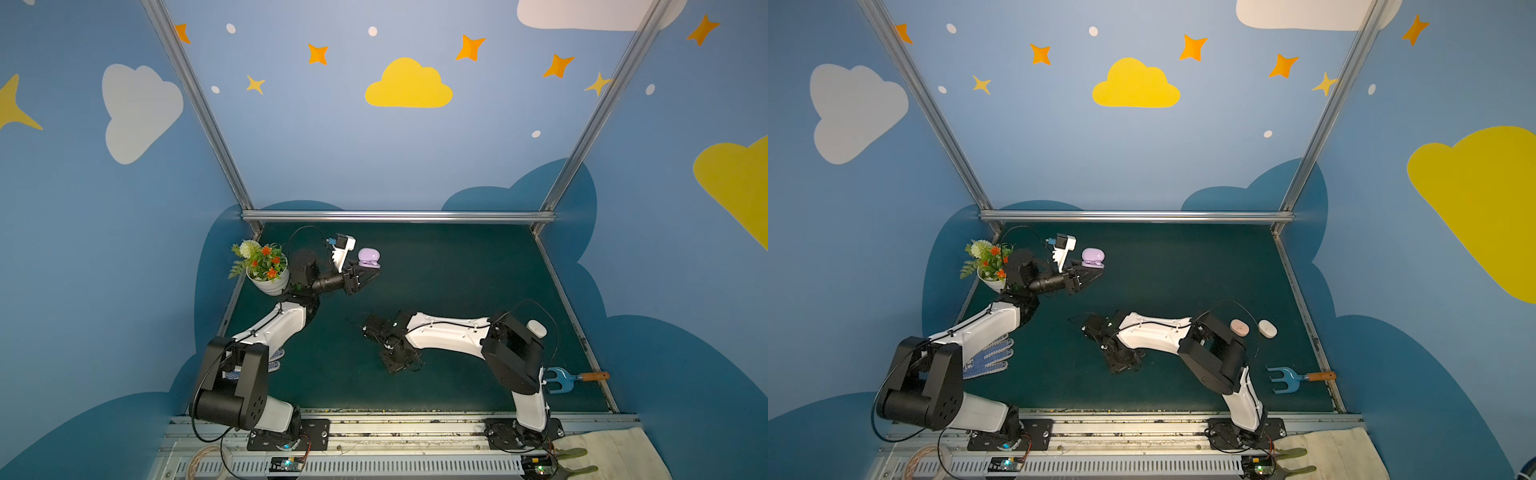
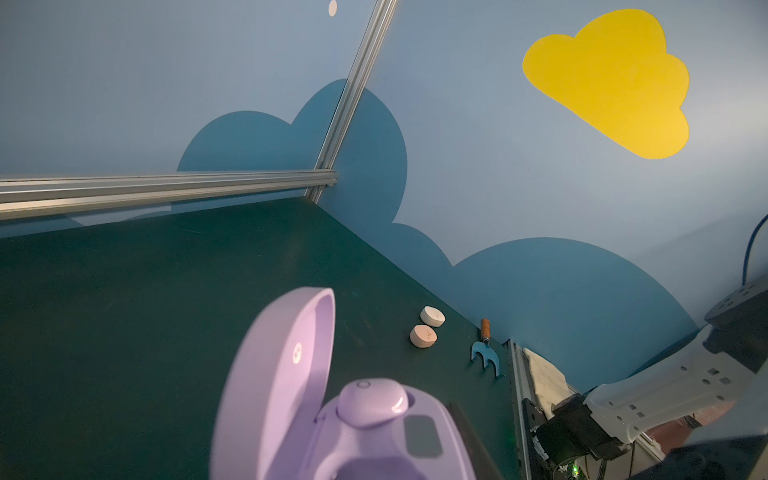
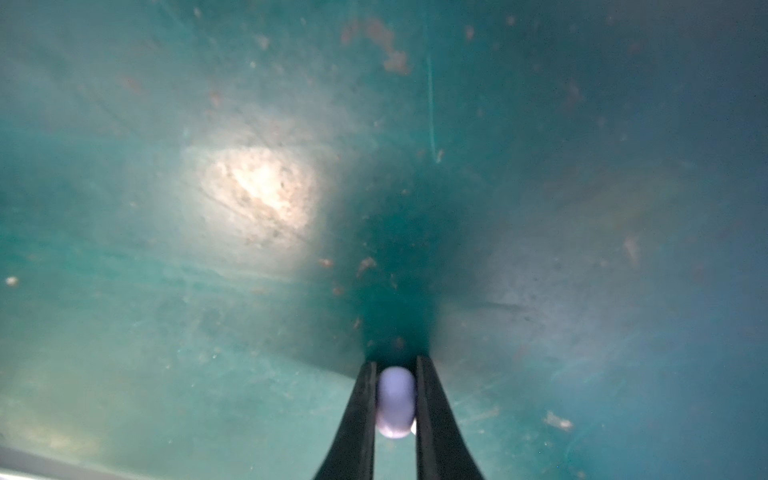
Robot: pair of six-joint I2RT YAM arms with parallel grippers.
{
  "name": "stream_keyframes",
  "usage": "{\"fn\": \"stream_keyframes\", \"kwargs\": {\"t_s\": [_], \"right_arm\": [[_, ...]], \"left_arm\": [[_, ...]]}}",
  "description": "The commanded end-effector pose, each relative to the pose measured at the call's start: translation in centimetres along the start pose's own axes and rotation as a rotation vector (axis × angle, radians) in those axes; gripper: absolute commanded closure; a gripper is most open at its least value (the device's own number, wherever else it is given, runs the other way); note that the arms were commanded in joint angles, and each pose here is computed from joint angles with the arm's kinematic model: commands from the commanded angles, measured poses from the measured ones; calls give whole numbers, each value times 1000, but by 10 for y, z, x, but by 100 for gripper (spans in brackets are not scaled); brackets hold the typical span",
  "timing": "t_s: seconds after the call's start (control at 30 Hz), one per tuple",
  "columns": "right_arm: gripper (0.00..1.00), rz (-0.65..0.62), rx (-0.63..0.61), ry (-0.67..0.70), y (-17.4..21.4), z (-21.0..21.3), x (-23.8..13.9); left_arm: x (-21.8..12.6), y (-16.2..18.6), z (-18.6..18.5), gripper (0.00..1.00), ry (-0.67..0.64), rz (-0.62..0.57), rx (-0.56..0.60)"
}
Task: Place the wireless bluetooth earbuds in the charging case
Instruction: 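Lift the earbud and carry it to the open case in the left gripper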
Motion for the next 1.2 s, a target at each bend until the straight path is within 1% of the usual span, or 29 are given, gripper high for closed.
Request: {"fn": "stream_keyframes", "kwargs": {"t_s": [0.0,0.2,0.33,0.57,0.67,0.87,1.03,1.17], "right_arm": [[87,-16,2,11,3,-5,-7],[88,-90,23,-52,6,-21,-41],[88,-134,74,-117,10,-40,-65],[88,-239,171,-266,18,-79,-117],[88,-298,218,-309,20,-95,-142],[89,-450,257,-409,21,-118,-197],[89,-584,289,-525,24,-131,-241],[89,-666,303,-644,26,-136,-265]], "left_arm": [[0,-5,-3,82,14,-6,36],[0,-6,-6,81,13,7,53],[0,-3,-10,81,7,29,71],[10,-6,-28,81,50,34,117],[17,-4,-42,81,72,28,166],[35,2,-72,81,136,22,275],[43,5,-86,81,166,-20,337],[50,11,-98,80,180,-32,375]]}}
Point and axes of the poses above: each gripper's point midway between its finger pads, its own x axis out along the fingers, its own z axis along the line the jaws close on, y = z × x, the point moved 10 cm from there along -x, back along the fingers, and after that the axes turned 5 degrees about x, right-handed, at the moved point
